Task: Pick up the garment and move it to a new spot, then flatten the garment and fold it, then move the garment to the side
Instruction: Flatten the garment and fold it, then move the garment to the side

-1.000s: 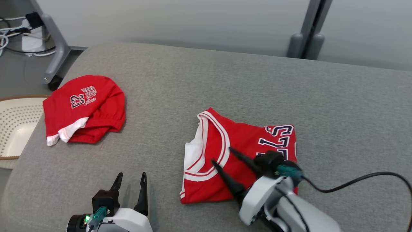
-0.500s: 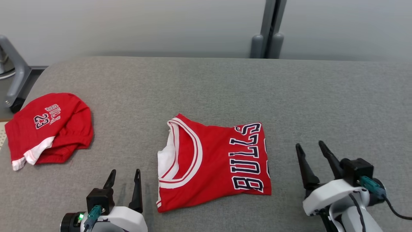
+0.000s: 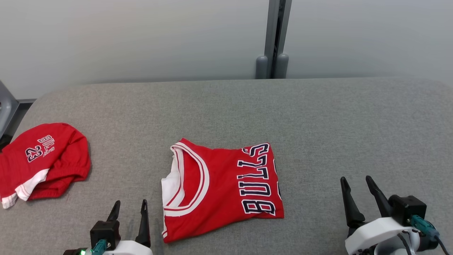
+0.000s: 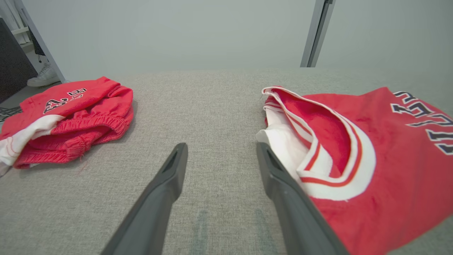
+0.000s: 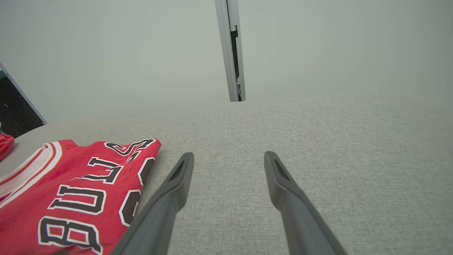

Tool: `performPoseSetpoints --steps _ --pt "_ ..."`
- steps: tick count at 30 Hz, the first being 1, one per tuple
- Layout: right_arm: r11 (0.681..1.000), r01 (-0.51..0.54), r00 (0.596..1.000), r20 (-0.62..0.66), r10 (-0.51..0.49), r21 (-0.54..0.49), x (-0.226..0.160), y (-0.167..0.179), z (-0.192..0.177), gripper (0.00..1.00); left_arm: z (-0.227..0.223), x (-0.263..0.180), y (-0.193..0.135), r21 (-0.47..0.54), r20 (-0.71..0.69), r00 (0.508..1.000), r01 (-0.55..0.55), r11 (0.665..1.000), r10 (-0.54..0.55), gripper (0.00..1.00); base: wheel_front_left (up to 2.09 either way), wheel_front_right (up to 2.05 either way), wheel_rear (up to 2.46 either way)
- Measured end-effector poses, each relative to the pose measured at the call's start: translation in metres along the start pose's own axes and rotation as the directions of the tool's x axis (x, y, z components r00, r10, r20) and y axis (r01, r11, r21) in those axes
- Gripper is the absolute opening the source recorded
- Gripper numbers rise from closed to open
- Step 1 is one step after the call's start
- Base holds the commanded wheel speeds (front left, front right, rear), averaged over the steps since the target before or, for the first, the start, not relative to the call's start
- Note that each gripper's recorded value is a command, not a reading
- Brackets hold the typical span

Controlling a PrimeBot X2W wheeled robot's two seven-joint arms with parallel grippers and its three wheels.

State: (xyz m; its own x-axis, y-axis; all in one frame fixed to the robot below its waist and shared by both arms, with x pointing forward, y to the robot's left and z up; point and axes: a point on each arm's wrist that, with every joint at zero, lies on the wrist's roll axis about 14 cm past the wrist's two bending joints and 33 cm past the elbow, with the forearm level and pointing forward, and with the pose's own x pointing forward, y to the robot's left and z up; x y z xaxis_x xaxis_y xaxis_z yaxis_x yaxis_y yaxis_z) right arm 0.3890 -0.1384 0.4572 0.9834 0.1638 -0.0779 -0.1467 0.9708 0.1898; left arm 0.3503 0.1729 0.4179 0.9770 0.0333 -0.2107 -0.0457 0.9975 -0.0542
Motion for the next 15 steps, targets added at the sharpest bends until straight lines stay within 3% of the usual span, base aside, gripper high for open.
performPoseSetpoints --steps 15 --pt "1.0 0.008 0.999 -0.035 -0.007 0.03 -0.007 0.0 -0.013 1.0 -0.001 -0.003 -0.002 0.002 -0.001 1.0 0.004 1.0 -0.004 1.0 0.0 0.0 0.0"
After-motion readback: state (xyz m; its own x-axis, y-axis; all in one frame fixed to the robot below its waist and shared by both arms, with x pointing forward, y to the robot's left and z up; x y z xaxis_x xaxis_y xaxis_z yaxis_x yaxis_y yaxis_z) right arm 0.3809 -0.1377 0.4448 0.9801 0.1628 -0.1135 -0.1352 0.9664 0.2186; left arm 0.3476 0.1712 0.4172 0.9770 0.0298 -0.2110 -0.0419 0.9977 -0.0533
